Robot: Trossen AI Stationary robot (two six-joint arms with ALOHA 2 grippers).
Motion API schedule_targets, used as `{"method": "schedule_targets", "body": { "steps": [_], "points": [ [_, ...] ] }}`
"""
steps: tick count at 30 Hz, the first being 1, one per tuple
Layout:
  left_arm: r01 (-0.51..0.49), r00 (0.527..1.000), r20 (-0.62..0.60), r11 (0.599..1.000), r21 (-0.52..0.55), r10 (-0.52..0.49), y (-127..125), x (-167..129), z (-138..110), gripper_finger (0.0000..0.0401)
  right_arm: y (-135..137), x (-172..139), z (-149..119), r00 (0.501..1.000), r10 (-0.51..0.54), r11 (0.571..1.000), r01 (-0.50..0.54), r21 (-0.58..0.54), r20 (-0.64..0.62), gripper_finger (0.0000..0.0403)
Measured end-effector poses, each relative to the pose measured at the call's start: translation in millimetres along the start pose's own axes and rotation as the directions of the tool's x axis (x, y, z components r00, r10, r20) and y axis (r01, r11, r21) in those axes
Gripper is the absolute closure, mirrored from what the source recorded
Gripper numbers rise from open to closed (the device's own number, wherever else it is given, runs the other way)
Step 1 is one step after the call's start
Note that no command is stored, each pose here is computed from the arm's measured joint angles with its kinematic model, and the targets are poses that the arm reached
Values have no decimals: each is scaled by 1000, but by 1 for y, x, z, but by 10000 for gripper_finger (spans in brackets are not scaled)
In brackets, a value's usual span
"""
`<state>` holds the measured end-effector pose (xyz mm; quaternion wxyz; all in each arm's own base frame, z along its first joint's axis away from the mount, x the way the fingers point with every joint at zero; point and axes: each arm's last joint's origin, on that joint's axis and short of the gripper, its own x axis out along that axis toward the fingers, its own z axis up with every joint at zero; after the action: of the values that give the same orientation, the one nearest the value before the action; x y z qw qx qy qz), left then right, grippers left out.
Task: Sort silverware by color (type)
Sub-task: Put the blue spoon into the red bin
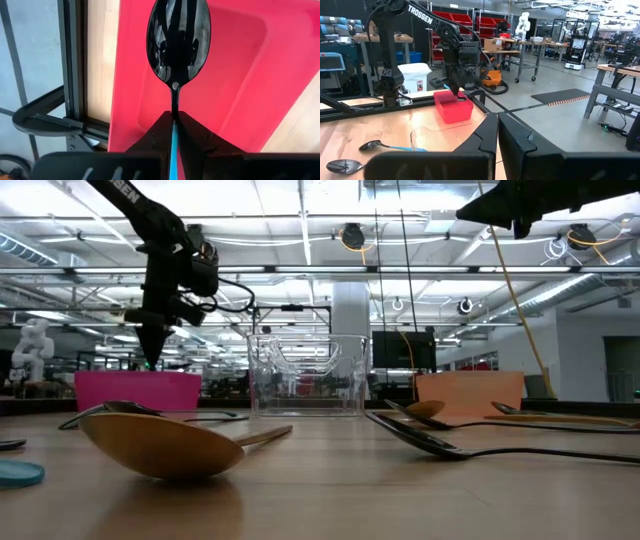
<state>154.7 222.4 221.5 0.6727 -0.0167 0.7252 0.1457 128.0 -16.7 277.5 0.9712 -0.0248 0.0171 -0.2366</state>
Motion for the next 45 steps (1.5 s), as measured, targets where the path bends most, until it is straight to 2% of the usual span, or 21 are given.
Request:
{"method": "schedule_targets", "body": {
  "steps": [10,16,22,45],
  "points": [
    [39,999,25,989,-145,-36,7,2,-7,375,0,0,0,1000,0,1000,0,0,0,392],
    [40,999,30,989,-141,-36,7,4,-7,375,0,0,0,1000,0,1000,0,0,-1,392],
    [68,997,58,979,-193,-58,5,7,-6,375,0,0,0,1000,0,1000,0,0,-1,392],
    [81,995,70,959,-271,-64,3,13,-7,375,0,0,-1,1000,0,1000,0,-4,-8,392]
  ]
}}
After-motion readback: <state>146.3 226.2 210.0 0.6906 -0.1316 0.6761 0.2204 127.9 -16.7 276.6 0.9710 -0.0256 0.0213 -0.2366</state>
